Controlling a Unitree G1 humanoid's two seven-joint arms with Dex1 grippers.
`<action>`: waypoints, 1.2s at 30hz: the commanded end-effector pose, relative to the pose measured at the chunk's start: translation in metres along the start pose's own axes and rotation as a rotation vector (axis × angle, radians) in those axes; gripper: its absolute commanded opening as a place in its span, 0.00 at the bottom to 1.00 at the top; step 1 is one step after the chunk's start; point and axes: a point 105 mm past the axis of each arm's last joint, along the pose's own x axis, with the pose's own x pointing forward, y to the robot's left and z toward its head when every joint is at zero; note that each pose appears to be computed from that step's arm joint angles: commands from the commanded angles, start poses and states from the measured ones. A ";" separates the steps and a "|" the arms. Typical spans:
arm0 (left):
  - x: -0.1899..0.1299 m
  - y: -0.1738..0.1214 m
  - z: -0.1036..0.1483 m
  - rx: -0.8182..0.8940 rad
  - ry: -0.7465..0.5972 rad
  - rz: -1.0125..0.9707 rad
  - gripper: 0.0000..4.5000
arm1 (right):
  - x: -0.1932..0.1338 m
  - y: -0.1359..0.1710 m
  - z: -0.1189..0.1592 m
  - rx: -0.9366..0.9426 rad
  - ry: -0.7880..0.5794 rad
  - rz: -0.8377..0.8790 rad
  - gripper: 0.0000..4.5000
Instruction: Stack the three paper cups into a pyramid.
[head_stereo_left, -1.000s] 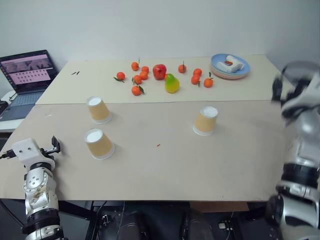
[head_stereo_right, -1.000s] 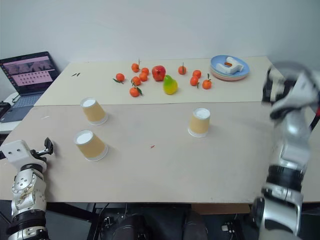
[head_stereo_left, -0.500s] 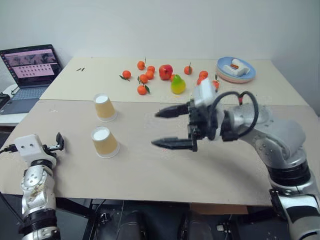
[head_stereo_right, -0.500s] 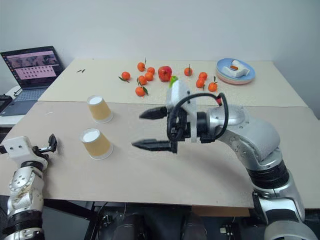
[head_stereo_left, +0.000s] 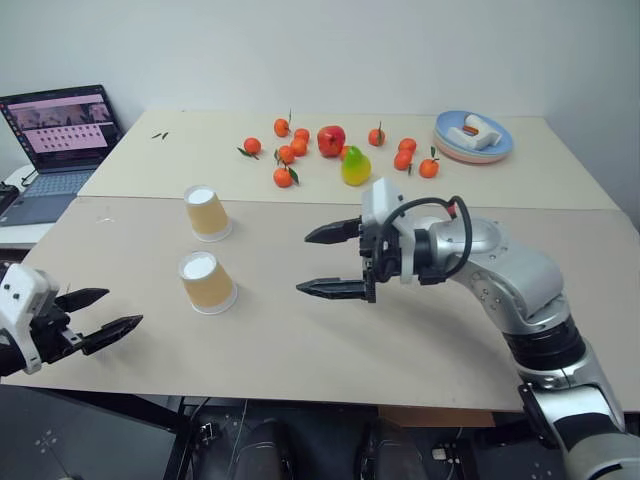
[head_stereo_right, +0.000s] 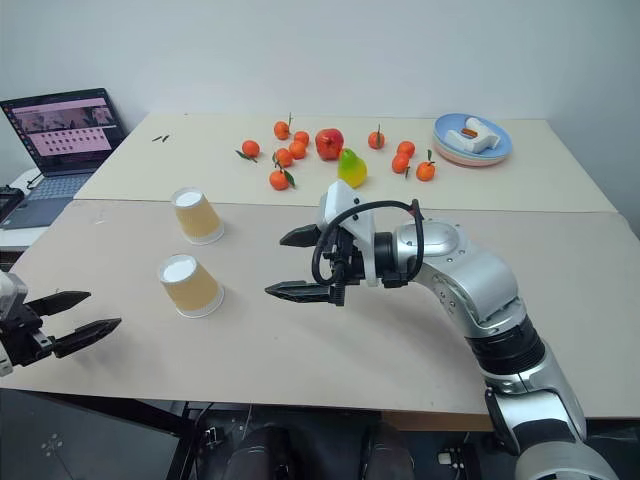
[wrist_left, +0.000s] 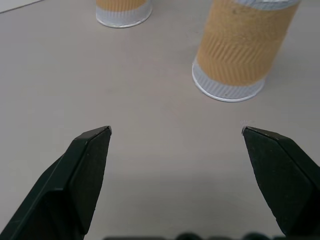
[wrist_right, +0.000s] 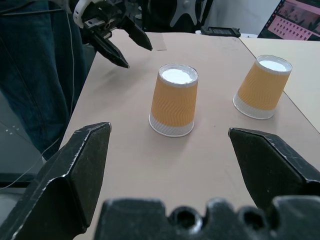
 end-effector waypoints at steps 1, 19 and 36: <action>0.021 -0.005 0.019 0.121 -0.005 -0.083 1.00 | -0.004 -0.005 0.011 -0.047 -0.043 -0.037 0.99; 0.092 -0.032 0.063 0.251 -0.121 -0.359 1.00 | -0.016 -0.009 0.009 -0.050 -0.024 -0.149 0.99; 0.096 -0.032 0.072 0.204 -0.157 -0.350 0.55 | -0.020 -0.018 0.004 -0.064 0.005 -0.195 1.00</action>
